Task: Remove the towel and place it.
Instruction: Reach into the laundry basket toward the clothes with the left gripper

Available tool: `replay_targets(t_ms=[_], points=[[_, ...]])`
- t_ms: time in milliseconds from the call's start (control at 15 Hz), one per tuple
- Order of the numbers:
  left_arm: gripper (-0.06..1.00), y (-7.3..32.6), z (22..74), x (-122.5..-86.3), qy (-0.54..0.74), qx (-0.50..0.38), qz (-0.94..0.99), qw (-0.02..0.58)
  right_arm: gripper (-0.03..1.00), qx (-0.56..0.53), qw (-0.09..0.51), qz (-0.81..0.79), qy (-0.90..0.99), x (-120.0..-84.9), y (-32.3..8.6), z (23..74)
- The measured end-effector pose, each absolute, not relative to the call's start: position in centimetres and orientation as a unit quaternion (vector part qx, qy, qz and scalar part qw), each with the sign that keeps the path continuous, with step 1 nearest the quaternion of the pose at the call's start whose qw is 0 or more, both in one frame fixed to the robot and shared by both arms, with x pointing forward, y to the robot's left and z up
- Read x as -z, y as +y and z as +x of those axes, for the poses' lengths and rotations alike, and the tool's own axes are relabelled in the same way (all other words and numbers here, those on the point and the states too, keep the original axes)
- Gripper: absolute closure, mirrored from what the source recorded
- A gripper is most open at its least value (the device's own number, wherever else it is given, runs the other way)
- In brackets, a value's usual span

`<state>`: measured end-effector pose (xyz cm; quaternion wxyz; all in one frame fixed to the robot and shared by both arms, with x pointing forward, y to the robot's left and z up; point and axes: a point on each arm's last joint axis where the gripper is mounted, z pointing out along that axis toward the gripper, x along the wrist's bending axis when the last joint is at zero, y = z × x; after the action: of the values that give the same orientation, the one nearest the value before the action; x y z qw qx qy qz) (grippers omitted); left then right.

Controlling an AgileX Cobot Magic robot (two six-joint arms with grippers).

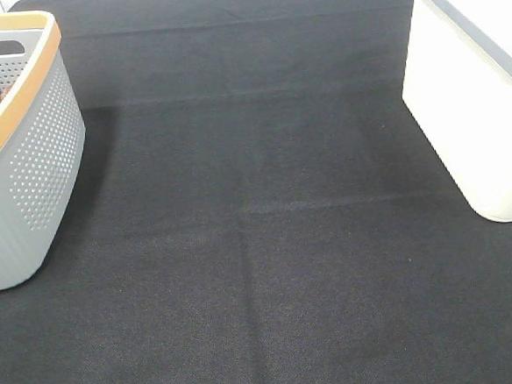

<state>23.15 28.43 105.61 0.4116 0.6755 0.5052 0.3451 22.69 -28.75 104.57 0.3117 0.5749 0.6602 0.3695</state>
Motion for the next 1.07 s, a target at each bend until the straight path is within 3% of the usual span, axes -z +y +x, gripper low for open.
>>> replay_targets(t_ms=[1067], points=[[0.22,28.43,23.15,-105.61,0.505,-0.345,0.675,0.412,0.23,-0.370,0.312,0.575,0.660,-104.57,-28.75,22.69]])
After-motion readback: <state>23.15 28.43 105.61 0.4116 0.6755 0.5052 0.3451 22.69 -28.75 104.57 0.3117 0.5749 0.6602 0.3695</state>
